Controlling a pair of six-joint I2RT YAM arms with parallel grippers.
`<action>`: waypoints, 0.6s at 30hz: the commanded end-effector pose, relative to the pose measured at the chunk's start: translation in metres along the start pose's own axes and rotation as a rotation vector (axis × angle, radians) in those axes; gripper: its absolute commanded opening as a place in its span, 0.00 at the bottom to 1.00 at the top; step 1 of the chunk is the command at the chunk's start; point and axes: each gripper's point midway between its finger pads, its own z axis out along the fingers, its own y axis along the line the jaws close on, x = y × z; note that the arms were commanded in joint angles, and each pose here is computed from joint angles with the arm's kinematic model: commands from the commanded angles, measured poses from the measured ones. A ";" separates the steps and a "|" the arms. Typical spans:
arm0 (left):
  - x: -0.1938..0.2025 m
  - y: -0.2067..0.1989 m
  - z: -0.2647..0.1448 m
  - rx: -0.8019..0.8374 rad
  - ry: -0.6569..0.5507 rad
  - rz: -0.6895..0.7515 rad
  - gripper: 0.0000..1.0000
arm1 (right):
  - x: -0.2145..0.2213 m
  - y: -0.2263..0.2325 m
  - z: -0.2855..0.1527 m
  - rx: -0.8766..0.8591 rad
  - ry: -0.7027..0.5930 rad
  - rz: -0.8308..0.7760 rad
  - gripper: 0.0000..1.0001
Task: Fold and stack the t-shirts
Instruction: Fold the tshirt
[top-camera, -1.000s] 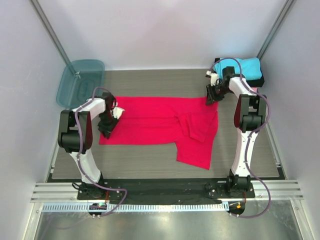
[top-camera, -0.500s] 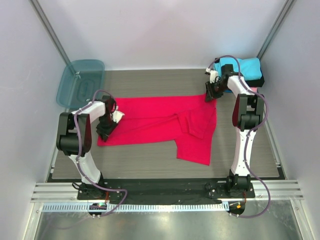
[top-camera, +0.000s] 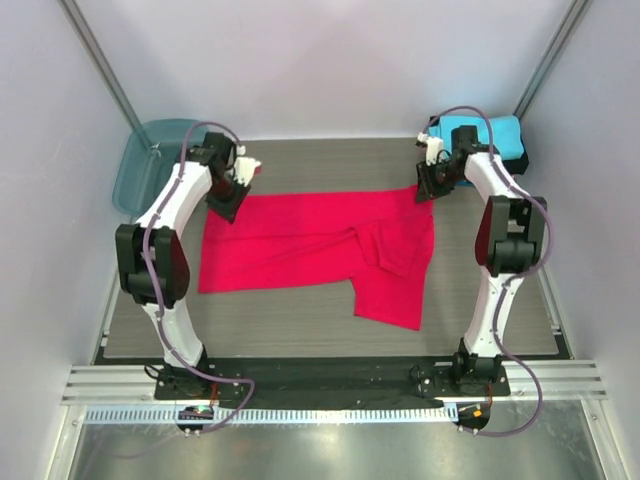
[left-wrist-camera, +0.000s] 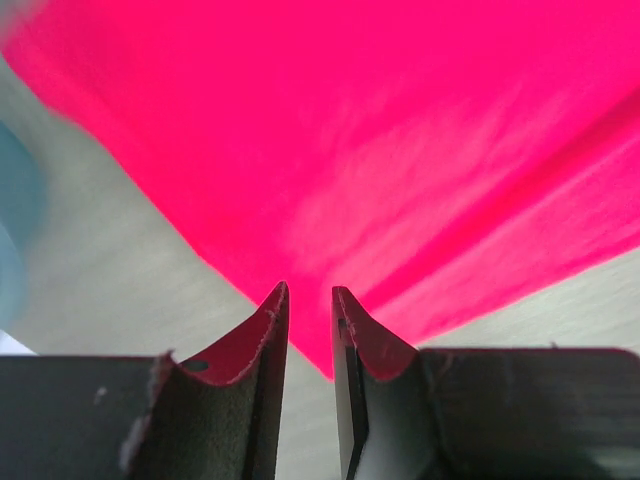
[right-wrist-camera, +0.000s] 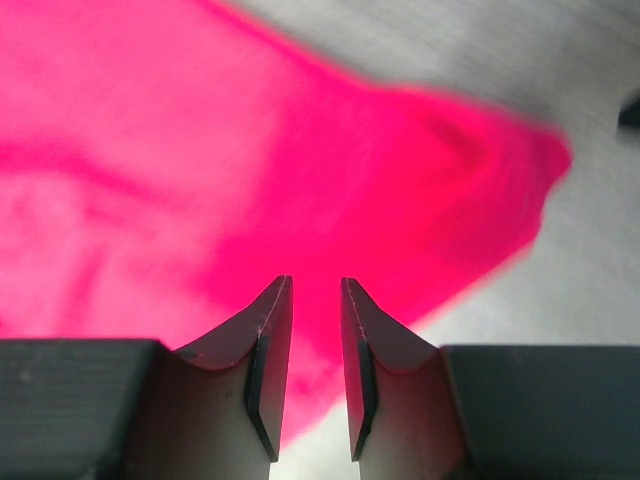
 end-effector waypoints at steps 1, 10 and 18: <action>-0.021 -0.017 0.003 0.075 -0.001 -0.010 0.25 | -0.030 0.033 -0.072 0.014 -0.133 -0.119 0.32; -0.048 0.018 0.055 -0.002 -0.007 -0.034 0.22 | 0.095 0.106 -0.095 -0.197 0.107 -0.229 0.32; -0.054 0.035 0.083 -0.017 0.012 -0.071 0.21 | 0.171 0.126 -0.089 -0.291 0.276 -0.333 0.31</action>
